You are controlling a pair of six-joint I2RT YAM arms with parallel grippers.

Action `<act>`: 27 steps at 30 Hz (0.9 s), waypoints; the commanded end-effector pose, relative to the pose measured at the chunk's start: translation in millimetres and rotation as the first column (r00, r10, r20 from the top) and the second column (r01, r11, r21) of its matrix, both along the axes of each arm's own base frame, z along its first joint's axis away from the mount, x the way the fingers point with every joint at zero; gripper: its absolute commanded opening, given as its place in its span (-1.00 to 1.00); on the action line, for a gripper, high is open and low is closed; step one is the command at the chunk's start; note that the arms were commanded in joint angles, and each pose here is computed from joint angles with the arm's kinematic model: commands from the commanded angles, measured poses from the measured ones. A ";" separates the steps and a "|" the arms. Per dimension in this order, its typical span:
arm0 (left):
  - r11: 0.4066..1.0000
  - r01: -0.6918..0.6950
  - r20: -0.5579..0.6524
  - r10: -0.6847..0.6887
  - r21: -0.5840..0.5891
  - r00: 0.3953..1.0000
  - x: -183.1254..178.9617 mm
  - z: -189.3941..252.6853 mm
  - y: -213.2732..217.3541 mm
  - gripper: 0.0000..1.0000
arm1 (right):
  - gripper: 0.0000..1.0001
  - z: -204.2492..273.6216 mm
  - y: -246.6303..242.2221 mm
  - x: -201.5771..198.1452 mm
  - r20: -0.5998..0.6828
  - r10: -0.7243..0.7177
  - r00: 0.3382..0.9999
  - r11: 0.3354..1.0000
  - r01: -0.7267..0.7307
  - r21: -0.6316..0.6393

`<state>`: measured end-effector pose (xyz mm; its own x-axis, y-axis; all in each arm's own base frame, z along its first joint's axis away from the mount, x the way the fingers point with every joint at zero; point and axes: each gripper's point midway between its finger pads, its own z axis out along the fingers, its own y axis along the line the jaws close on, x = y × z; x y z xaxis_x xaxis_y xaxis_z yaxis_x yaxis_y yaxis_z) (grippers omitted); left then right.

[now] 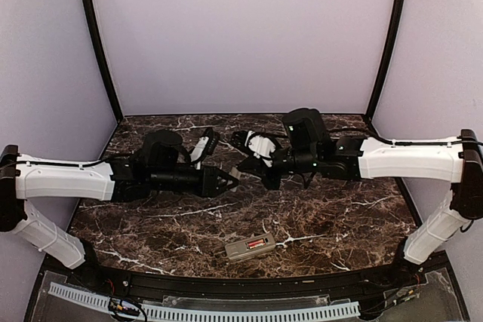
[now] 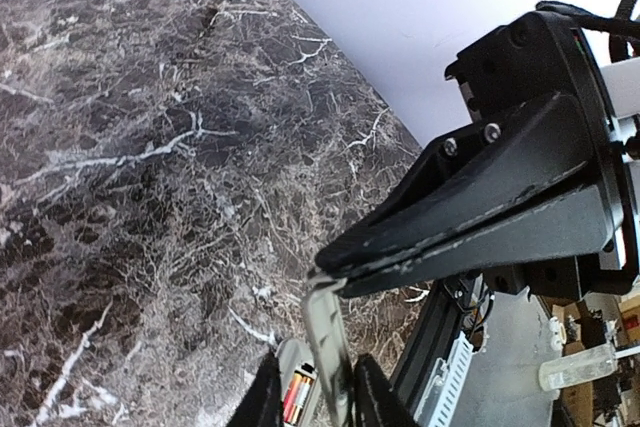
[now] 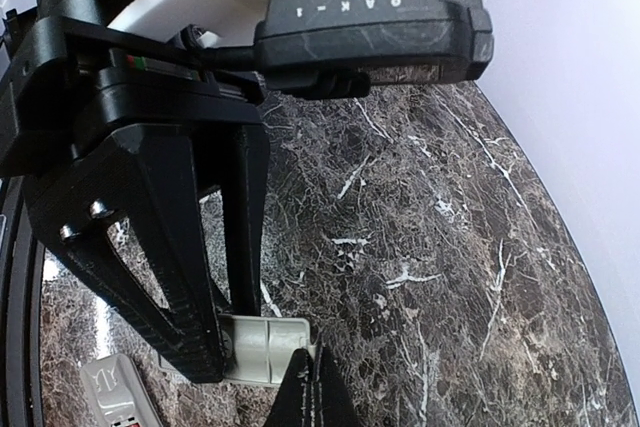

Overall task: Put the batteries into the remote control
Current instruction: Pass from the right arm to the left

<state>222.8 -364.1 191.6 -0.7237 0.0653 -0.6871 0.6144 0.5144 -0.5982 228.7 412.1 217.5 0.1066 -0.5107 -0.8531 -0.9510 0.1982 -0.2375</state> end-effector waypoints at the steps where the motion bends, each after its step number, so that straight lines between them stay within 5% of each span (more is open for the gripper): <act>1: 0.998 0.035 0.050 -0.033 -0.044 0.998 0.1 15.8 -7.0 -0.67 | -1.00 13.0 1.2 -6.8 0.020 0.014 1.000 0.999 -0.015 0.046; 4: 0.998 0.049 0.058 -0.046 -0.047 0.997 -1.1 16.7 -8.8 -0.97 | -1.00 12.7 0.2 -8.6 0.017 0.015 1.000 0.999 -0.016 0.047; 8: 0.997 0.072 0.069 -0.070 -0.032 0.995 -4.6 14.1 -8.4 -1.00 | -1.00 19.4 -0.2 -9.7 0.002 0.009 1.000 0.998 -0.010 0.066; 14: 0.987 0.013 0.281 -0.059 0.162 0.958 -0.2 13.5 8.2 -1.00 | -0.32 38.8 -14.7 -19.7 -0.229 0.029 0.973 0.995 -0.005 0.104; 19: 0.928 -0.075 0.639 -0.191 0.366 0.745 -21.3 33.7 2.0 -1.00 | -0.06 52.6 -31.5 -26.8 -0.581 0.045 0.813 0.990 0.039 0.132; 24: 0.873 -0.233 0.812 -0.258 0.428 0.524 -23.6 46.5 4.3 -1.00 | 0.26 43.7 -32.0 -37.2 -0.727 0.005 0.687 0.996 0.061 0.064; 27: 0.864 -0.254 0.841 -0.290 0.436 0.456 -30.1 47.7 0.3 -1.00 | 0.30 42.5 -33.6 -42.3 -0.754 -0.025 0.656 0.996 0.077 0.034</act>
<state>179.1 -378.1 226.7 0.0648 0.4465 -0.8924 0.8092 0.4998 0.3089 206.4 380.7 270.9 -0.4742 -0.3966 -0.7860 -0.8804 0.2166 0.4218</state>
